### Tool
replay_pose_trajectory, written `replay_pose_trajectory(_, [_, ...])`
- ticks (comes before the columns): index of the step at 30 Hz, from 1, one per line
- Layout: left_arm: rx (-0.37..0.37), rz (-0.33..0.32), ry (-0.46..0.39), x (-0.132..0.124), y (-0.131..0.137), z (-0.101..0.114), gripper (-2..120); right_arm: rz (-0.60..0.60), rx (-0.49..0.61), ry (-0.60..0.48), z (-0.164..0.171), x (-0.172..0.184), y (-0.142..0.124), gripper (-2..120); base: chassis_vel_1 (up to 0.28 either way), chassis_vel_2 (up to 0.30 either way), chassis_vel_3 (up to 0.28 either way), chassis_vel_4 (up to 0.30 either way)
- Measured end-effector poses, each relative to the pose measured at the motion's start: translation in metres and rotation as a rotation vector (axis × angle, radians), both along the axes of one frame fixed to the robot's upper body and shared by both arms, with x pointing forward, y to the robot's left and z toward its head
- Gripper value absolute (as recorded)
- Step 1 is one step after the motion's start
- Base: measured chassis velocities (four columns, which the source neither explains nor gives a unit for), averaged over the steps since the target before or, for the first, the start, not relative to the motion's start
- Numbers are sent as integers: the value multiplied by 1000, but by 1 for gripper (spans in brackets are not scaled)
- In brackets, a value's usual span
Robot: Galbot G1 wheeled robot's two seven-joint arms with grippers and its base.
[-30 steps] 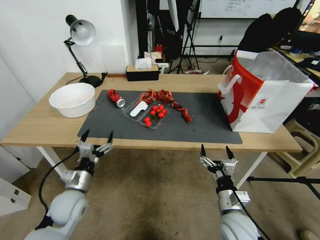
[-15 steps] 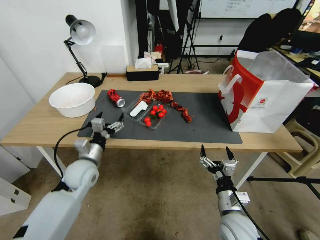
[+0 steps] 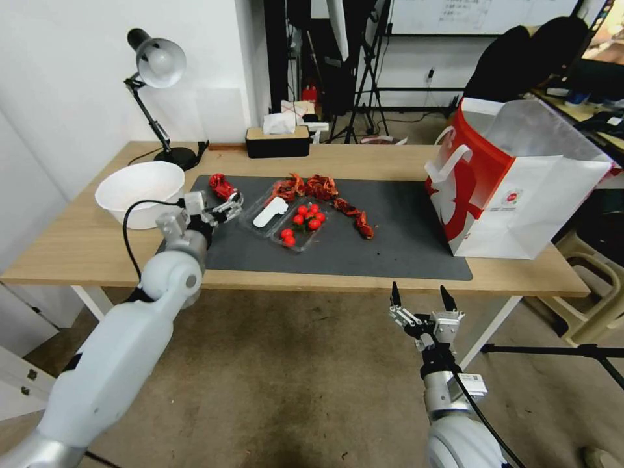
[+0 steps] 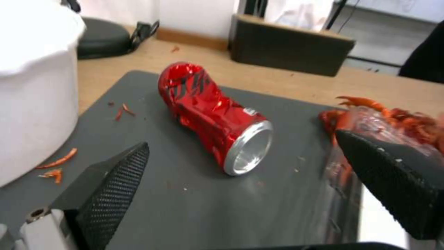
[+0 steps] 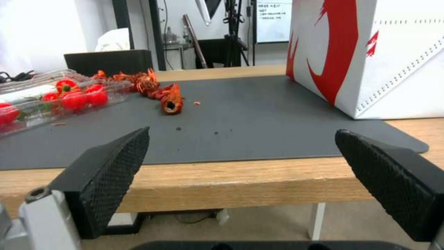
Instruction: Pick up the trash from the table and place it into the takeout bag.
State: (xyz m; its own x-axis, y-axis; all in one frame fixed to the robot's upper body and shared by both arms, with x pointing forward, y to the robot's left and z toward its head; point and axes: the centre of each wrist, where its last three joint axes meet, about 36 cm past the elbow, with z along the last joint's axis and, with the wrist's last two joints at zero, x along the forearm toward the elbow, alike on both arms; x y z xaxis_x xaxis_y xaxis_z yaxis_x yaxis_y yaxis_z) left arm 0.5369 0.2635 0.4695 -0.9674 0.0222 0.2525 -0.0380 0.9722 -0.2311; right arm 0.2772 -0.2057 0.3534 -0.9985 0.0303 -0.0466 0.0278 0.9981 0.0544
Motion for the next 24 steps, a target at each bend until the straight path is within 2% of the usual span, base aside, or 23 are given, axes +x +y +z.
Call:
replay_pose_trajectory(9, [18, 49, 59, 39, -19, 3, 100, -5, -1, 1, -1, 1, 0, 100, 0, 0, 0, 0])
replay_pose_trajectory(18, [61, 85, 84, 59, -29, 2, 100, -11, -3, 2, -2, 1, -2, 100, 0, 0, 0, 0])
replay_pose_trajectory(24, [92, 106, 103, 71, -32, -4, 95, -13, -1, 3, -2, 1, -1, 100, 0, 0, 0, 0])
